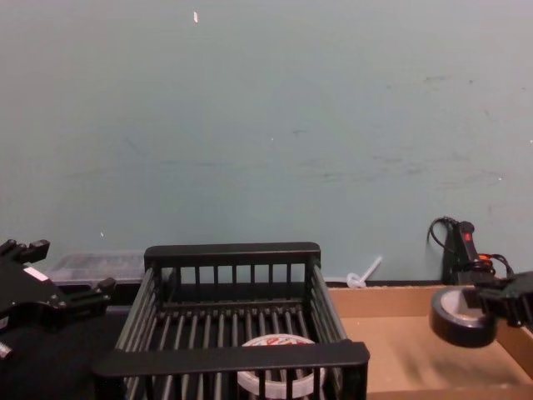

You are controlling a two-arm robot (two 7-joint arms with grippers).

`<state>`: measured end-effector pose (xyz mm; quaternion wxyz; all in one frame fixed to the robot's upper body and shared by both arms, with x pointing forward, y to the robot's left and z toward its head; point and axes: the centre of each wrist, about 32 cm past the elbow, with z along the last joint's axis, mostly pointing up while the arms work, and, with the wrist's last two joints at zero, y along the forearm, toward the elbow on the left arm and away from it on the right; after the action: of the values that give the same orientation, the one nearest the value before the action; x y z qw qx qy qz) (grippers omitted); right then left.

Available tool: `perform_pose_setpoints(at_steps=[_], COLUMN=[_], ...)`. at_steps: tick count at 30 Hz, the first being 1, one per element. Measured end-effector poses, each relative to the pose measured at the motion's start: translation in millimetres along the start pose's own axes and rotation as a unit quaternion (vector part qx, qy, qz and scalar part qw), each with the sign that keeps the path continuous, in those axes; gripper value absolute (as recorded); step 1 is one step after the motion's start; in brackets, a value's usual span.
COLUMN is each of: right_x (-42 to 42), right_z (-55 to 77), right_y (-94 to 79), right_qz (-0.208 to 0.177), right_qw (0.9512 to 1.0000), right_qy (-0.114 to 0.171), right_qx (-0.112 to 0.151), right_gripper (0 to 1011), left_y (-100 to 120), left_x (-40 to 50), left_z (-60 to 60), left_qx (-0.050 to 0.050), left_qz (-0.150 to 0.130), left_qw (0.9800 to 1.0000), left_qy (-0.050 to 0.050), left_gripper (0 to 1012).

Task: Pick up the white tape and place it into the black box , Pick up the silver tape and place it into the brown box.

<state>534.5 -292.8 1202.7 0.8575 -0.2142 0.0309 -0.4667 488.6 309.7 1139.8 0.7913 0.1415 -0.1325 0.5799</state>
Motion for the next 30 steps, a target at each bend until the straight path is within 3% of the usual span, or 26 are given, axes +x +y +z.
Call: perform_pose_setpoints(at_steps=[6, 24, 30], right_x=[5.0, 5.4, 5.2], right_z=[0.2, 0.7, 0.6], right_y=[8.0, 9.2, 9.1], right_qz=[-0.011, -0.013, -0.012], right_qw=[0.9999, 0.9999, 0.9999], right_qy=[0.006, 0.006, 0.006], right_qx=[-0.001, 0.001, 0.001], right_gripper=[159, 161, 326], left_y=[0.0, 0.0, 0.0], left_x=[0.0, 0.0, 0.0], left_z=[0.0, 0.0, 0.0], left_qx=[0.0, 0.0, 0.0], left_qz=[0.0, 0.0, 0.0], left_qw=[1.0, 1.0, 1.0], left_qy=[0.0, 0.0, 0.0], left_gripper=[1001, 1001, 1001])
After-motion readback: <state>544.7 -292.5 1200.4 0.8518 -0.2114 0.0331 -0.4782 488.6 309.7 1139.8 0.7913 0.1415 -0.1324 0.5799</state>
